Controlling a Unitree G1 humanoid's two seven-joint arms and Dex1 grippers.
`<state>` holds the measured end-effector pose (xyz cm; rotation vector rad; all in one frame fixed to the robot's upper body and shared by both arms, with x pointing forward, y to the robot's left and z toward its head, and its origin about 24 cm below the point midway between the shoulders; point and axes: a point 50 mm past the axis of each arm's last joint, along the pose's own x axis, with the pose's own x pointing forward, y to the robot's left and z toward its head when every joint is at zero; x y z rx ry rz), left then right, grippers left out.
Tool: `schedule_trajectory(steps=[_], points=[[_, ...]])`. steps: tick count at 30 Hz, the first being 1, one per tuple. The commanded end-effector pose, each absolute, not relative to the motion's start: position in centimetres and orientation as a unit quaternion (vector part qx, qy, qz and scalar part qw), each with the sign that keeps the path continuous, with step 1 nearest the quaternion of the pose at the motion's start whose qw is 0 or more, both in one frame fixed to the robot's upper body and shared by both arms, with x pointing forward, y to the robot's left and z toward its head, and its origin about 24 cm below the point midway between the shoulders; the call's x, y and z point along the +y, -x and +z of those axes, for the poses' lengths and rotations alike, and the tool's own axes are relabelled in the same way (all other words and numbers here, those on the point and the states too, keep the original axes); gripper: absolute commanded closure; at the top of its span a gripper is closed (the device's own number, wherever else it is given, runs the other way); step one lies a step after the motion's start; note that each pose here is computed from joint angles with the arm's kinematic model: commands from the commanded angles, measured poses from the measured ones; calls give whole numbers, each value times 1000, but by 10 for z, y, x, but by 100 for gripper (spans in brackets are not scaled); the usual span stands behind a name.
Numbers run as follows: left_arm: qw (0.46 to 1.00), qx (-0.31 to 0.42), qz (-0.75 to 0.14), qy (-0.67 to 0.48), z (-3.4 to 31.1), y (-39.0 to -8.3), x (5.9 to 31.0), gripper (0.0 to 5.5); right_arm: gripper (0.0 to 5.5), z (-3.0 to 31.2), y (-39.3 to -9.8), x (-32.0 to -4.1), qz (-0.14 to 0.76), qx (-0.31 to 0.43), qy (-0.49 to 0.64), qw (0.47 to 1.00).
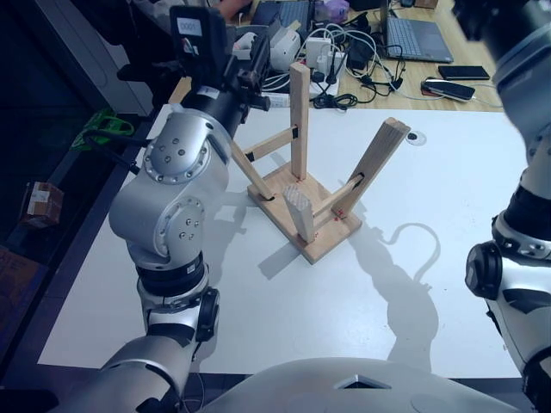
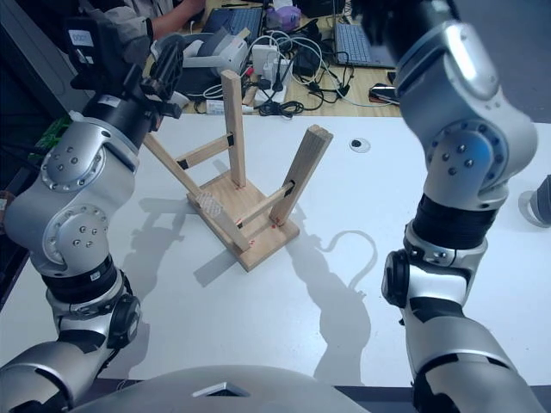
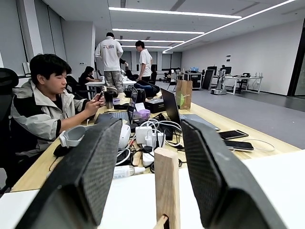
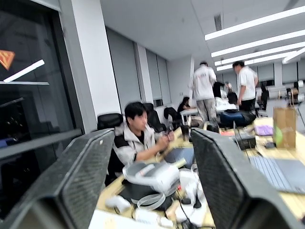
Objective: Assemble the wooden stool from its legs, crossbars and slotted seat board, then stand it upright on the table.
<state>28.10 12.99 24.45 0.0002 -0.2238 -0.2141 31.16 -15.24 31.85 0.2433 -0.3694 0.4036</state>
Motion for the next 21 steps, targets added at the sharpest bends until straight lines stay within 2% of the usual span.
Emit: schedule_trajectory(steps=[1,2,4,7,8,9,13,15,18,21], points=[[987,-124,-103,-2,248,-282,128,324,253,312,-311,-143,237,-151,-138,950],[987,-126,-104,-2,248,-282,128,324,253,295,-312,-140,246,-117,-145,951],[986,-130,-103,0,250,-282,127,324,253,228,-308,-127,283,28,-144,948],[985,-136,-103,1,253,-283,127,324,253,126,-274,-119,311,265,-65,910],[985,-137,-104,1,253,-284,126,324,253,112,-264,-119,315,291,-51,902],[985,-138,-105,-1,254,-284,126,324,253,108,-259,-117,321,295,-53,898],[985,-142,-101,-10,255,-284,128,324,253,157,-280,-112,337,188,-109,916],[985,-145,-95,-15,257,-285,130,324,253,173,-282,-112,353,163,-142,910],[986,-148,-77,-20,258,-286,138,324,253,187,-274,-106,394,148,-191,887],[987,-142,-74,-31,255,-286,139,324,253,185,-262,-96,422,161,-216,865]])
